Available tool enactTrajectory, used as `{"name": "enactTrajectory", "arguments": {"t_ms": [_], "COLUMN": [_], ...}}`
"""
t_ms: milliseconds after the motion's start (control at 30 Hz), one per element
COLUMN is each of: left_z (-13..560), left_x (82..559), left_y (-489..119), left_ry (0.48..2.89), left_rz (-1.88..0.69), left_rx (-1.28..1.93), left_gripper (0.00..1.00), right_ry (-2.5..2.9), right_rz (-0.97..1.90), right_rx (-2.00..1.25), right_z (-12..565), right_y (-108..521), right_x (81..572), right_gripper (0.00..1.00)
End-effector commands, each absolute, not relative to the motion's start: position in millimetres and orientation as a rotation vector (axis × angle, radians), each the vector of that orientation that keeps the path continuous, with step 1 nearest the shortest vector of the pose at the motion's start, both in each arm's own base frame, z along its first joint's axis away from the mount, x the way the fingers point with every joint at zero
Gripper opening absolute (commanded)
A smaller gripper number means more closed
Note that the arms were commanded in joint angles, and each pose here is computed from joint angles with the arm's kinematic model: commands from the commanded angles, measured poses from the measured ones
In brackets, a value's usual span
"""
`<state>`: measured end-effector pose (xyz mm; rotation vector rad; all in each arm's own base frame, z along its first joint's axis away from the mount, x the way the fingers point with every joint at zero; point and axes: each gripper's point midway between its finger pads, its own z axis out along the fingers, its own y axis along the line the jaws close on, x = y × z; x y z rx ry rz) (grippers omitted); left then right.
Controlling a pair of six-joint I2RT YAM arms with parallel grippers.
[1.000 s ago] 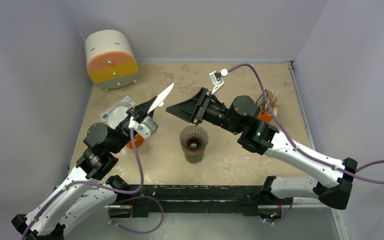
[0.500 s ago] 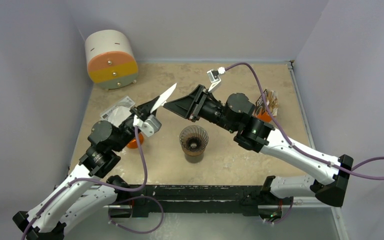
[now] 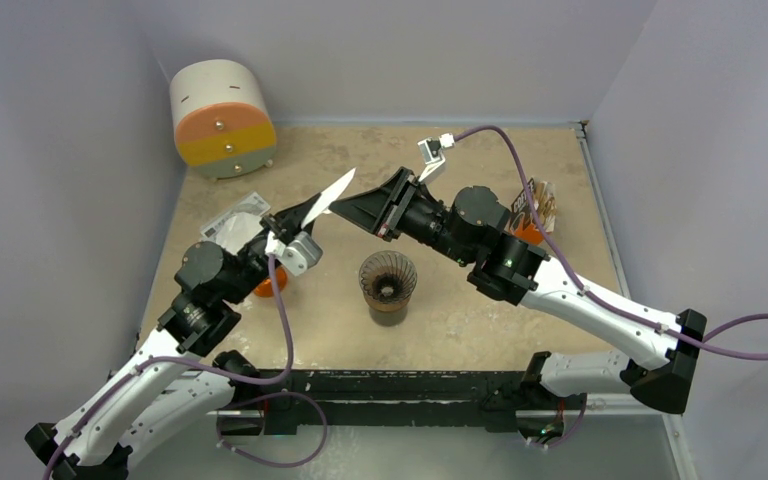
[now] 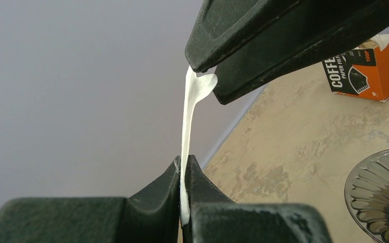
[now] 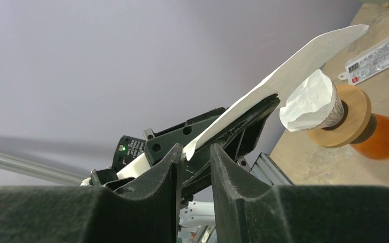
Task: Place the coffee filter in the dripper
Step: Place the coffee filter in the coffee dripper.
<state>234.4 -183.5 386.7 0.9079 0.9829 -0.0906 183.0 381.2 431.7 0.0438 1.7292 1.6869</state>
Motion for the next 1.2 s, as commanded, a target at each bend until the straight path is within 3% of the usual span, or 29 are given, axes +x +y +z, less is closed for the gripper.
{"name": "enactTrajectory", "arguments": {"t_ms": [0,1167], "left_z": [403,406], "left_x": [226,228], "left_y": [-187,-189], "left_ry": [0.926,0.941], "left_rz": [-0.135,-0.175], "left_rx": [0.881,0.85], "left_gripper": [0.0,0.0], "right_ry": [1.643,1.661], "right_rz": [1.727,1.754], "right_rx": [0.066,0.051], "right_z": [459,448], "right_y": [376,381], "right_x": [182,179], "right_gripper": [0.29,0.23]}}
